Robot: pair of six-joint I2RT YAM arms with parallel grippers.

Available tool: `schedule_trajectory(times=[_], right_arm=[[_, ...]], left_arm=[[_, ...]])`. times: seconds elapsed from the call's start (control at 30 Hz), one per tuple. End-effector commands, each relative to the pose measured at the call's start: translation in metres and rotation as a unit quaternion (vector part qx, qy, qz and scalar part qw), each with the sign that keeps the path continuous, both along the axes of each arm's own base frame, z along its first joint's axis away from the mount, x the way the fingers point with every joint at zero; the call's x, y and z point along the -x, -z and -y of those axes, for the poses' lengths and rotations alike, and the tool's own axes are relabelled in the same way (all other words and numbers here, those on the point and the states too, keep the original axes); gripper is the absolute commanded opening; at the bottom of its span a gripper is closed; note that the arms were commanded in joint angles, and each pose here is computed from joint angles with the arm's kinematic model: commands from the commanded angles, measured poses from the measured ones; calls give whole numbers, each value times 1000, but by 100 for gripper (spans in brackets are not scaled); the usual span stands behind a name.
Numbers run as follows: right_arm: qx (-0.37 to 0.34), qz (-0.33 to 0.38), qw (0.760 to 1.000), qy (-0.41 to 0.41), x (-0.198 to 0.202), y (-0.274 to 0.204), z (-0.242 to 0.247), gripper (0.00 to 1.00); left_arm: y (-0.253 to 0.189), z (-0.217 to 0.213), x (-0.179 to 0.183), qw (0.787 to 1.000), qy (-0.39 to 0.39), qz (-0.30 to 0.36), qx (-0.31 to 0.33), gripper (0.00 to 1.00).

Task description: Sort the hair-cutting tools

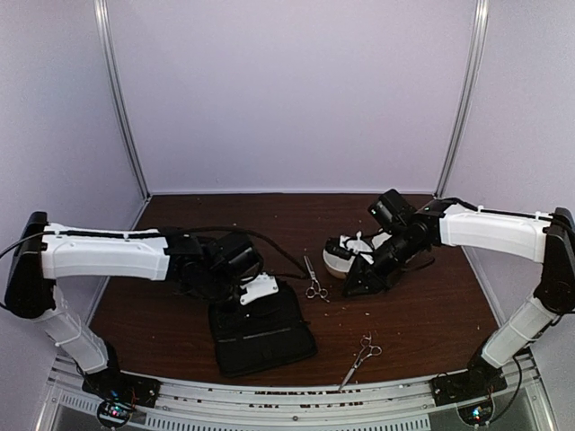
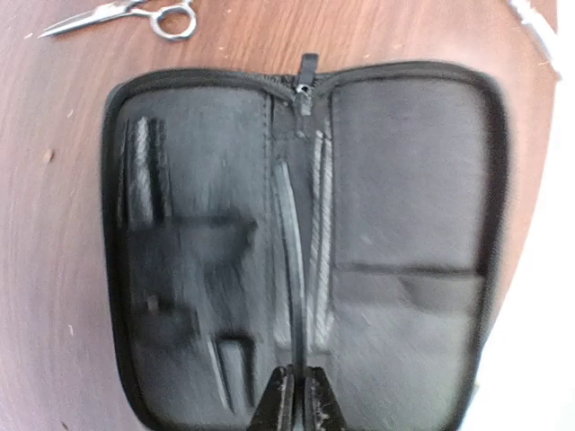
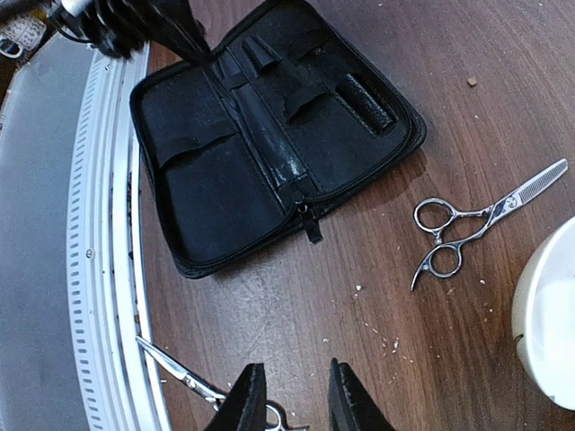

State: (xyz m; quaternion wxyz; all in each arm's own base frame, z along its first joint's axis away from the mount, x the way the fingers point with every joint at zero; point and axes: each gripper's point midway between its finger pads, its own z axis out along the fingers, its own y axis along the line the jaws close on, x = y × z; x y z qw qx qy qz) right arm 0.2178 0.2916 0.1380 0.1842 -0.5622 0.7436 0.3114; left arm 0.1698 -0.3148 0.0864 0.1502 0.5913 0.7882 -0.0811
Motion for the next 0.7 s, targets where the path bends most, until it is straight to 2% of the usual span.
schedule_trajectory(times=[0.0, 0.17, 0.43, 0.67], right_arm=[[12, 57, 998, -4, -4, 1, -8, 25], [42, 44, 998, -9, 0, 23, -27, 24], [82, -11, 993, -83, 51, 60, -63, 24], [99, -40, 991, -85, 58, 77, -67, 22]], left_arm=[[-9, -25, 42, 995, -54, -77, 22, 0], [-11, -34, 71, 992, -73, -98, 41, 0], [6, -33, 94, 989, -79, -129, 8, 0], [4, -39, 110, 986, -82, -145, -24, 0]])
